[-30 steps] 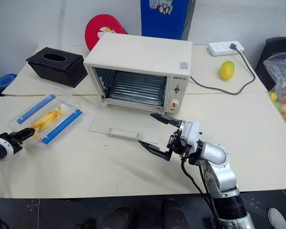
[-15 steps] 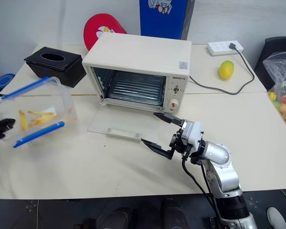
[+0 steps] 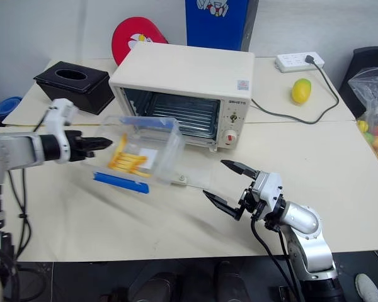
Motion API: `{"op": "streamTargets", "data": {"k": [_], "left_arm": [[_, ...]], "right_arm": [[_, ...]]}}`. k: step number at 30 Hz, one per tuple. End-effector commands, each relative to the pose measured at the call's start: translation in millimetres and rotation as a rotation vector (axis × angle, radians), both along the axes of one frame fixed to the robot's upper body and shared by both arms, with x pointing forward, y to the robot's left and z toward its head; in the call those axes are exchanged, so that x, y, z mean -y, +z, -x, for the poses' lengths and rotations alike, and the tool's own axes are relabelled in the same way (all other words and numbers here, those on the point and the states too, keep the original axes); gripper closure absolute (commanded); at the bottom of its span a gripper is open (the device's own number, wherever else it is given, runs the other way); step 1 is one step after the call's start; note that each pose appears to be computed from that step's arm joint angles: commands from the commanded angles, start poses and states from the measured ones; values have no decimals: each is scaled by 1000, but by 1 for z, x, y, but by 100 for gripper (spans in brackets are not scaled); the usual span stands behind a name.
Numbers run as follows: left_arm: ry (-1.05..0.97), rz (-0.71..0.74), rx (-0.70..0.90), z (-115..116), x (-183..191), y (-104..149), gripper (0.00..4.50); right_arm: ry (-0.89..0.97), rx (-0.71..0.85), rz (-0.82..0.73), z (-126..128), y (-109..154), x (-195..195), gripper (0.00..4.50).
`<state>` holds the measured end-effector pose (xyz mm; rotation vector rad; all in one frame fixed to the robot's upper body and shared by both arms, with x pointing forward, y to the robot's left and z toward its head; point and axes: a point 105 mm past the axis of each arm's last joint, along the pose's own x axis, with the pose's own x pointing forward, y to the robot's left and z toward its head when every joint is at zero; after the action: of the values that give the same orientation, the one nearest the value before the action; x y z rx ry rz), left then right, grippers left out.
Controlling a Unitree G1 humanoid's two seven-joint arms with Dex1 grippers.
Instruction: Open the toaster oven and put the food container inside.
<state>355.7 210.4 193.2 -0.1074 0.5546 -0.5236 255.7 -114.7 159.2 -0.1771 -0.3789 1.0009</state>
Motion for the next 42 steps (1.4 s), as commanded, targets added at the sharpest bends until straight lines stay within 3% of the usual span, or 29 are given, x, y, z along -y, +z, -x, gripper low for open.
{"op": "streamTargets", "data": {"k": [1, 4, 10, 14, 18, 21, 26, 28, 32, 36, 42], "left_arm": [[33, -27, 83, -15, 8, 15, 432], [55, -9, 101, -26, 17, 13, 432], [61, 52, 185, -35, 18, 29, 270], [-23, 104, 254, -25, 9, 45, 270], [-80, 40, 320, -15, -15, 49, 270], [-306, -63, 410, 13, -30, 43, 265], [-576, -192, 368, 39, -23, -9, 376], [-625, -148, 348, 44, -10, -22, 446], [-604, -83, 393, 27, 21, -34, 450], [-453, 63, 456, -6, 44, -22, 450], [-246, 154, 527, -47, 64, -4, 450]], "right_arm": [[-5, 52, -23, 9, 12, -5, 0], [-23, 50, -36, 10, 12, -6, 0], [-54, 11, -58, 10, 15, -6, 0], [-29, -39, -52, 11, 20, -10, 0], [6, -101, -16, 12, 19, -17, 0], [53, -181, 55, 12, 13, -29, 62], [69, -252, 145, 1, -1, -43, 219], [76, -288, 165, -4, -7, -49, 293], [102, -287, 168, -18, -7, -59, 434], [-19, -238, 124, -63, 4, -63, 447], [-194, -178, 37, -117, 25, -52, 447]]}}
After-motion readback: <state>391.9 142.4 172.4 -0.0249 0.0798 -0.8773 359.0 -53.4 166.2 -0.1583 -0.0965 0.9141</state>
